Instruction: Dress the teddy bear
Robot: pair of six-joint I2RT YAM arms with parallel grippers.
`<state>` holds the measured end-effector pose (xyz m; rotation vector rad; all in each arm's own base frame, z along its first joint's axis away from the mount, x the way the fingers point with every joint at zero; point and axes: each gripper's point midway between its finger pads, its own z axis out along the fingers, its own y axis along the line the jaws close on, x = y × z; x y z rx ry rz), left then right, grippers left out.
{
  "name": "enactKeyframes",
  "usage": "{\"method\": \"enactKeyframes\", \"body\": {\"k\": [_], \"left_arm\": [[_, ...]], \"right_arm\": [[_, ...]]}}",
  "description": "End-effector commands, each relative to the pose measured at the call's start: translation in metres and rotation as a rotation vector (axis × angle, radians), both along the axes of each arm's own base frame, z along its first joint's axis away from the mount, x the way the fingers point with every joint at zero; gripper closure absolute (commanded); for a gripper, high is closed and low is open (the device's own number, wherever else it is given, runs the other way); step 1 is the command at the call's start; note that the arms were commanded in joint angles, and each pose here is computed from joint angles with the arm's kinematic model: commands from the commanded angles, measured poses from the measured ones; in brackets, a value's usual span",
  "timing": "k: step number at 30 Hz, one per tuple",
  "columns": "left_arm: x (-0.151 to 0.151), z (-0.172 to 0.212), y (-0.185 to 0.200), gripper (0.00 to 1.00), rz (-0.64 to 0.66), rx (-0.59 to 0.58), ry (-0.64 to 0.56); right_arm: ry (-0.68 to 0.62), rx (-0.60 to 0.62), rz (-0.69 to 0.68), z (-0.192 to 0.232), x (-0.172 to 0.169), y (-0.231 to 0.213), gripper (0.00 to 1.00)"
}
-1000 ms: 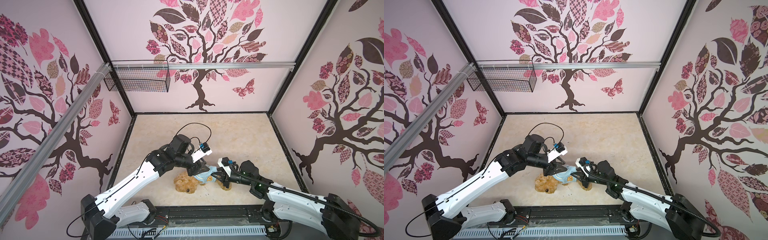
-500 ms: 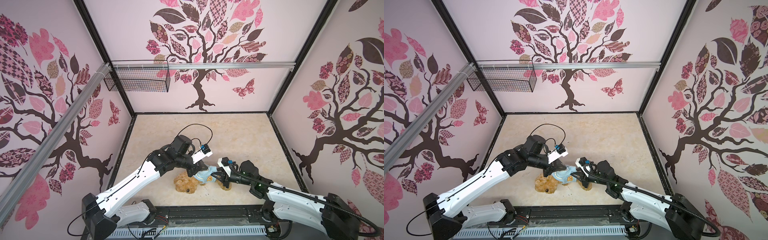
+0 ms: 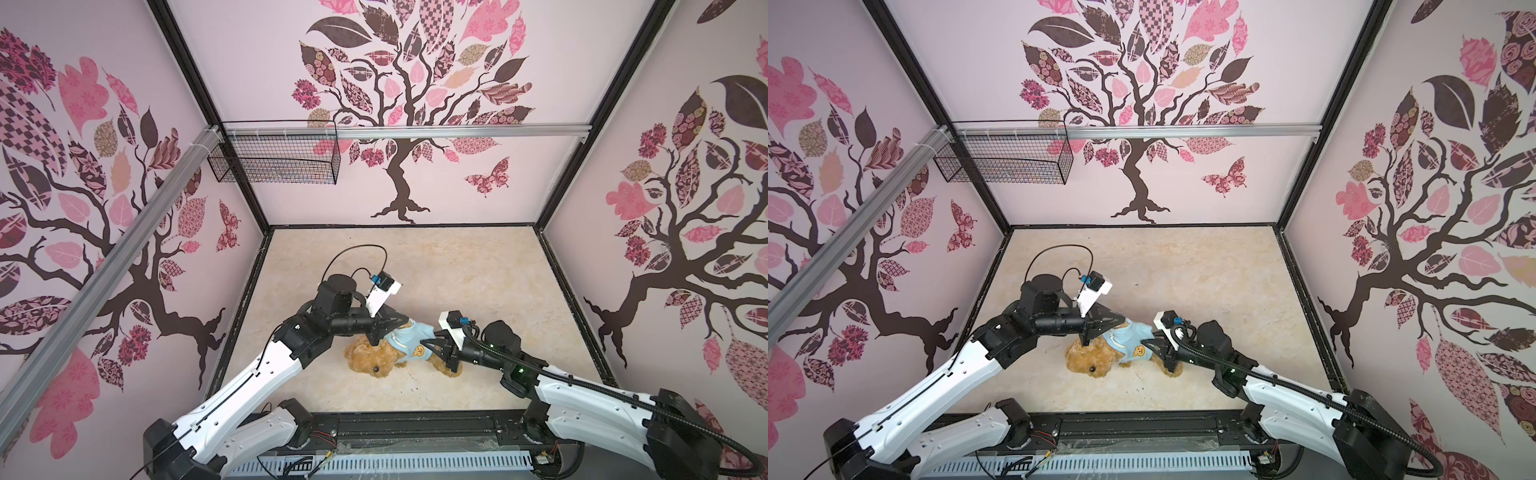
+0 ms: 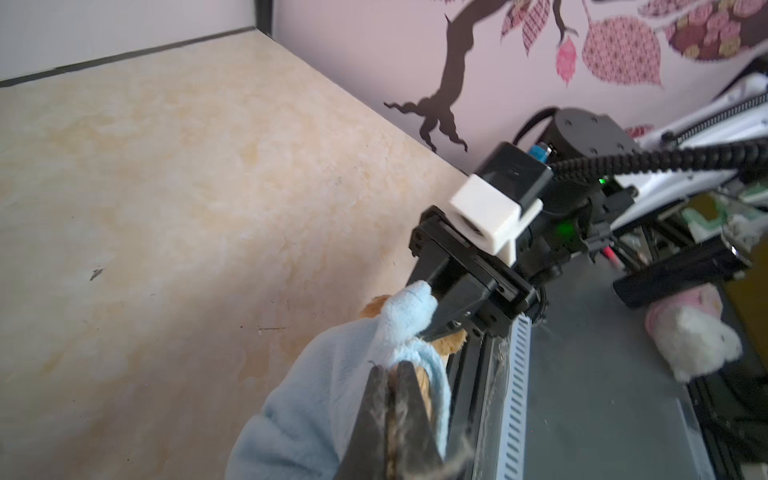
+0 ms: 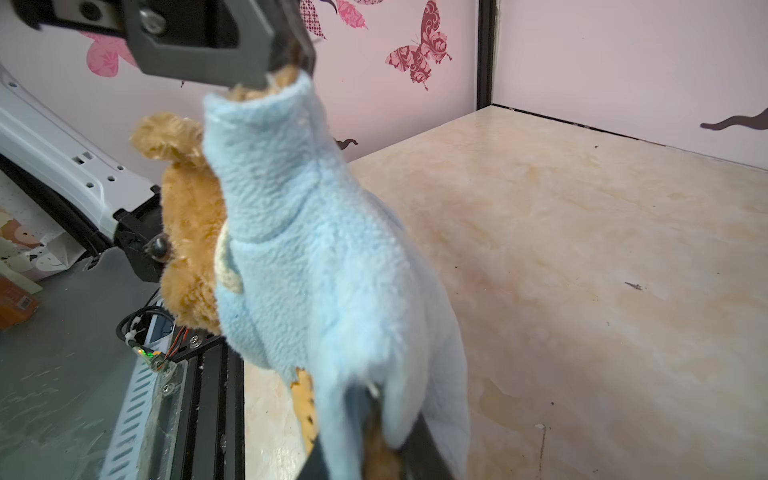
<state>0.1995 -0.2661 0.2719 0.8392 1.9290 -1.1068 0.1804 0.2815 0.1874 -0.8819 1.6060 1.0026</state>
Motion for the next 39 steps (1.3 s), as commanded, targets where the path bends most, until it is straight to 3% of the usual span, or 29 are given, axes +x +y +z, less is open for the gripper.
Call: {"method": "enactKeyframes", "body": {"k": [1, 5, 11, 14, 16, 21, 23, 25, 29, 33, 34, 36, 39], "left_arm": [[0.005, 0.044, -0.004, 1.00, 0.014, -0.208, -0.030], [0.003, 0.021, -0.003, 1.00, -0.003, -0.099, -0.009], [-0.010, 0.009, 0.004, 1.00, -0.059, 0.058, -0.087], [-0.002, 0.005, 0.014, 1.00, 0.003, 0.127, -0.092], [0.002, 0.021, 0.017, 1.00, 0.041, 0.059, -0.097], [0.003, 0.088, 0.025, 1.00, 0.072, -0.315, -0.107], [0.003, 0.096, 0.026, 1.00, 0.058, -0.402, -0.078], [0.003, 0.089, 0.025, 1.00, 0.050, -0.412, -0.047], [0.003, 0.058, 0.028, 1.00, 0.060, -0.276, -0.055], [-0.007, 0.015, 0.031, 1.00, 0.000, -0.022, -0.109], [-0.010, 0.004, 0.032, 0.97, -0.012, 0.044, -0.112], [-0.017, -0.011, 0.033, 0.80, -0.045, 0.166, -0.146], [-0.022, -0.008, 0.031, 0.67, -0.078, 0.215, -0.180]], "right_arm": [[0.017, -0.002, -0.008, -0.003, -0.001, -0.002, 1.00], [0.022, -0.002, 0.005, -0.002, -0.001, 0.001, 1.00], [0.023, -0.006, 0.004, -0.003, 0.000, 0.002, 1.00], [0.023, -0.010, 0.000, -0.004, 0.000, 0.001, 1.00], [0.026, -0.023, -0.021, -0.009, 0.003, -0.001, 1.00], [0.109, -0.097, -0.096, -0.037, 0.014, -0.007, 1.00], [0.151, -0.113, -0.101, -0.046, 0.015, -0.005, 1.00], [0.182, -0.116, -0.110, -0.051, 0.016, -0.005, 1.00], [0.212, -0.119, -0.128, -0.054, 0.020, -0.004, 1.00], [0.193, -0.123, -0.065, -0.047, 0.015, 0.005, 1.00], [0.183, -0.117, -0.042, -0.044, 0.013, 0.007, 1.00], [0.152, -0.102, 0.005, -0.037, 0.008, 0.012, 1.00], [0.119, -0.100, 0.036, -0.032, 0.005, 0.015, 1.00]]}}
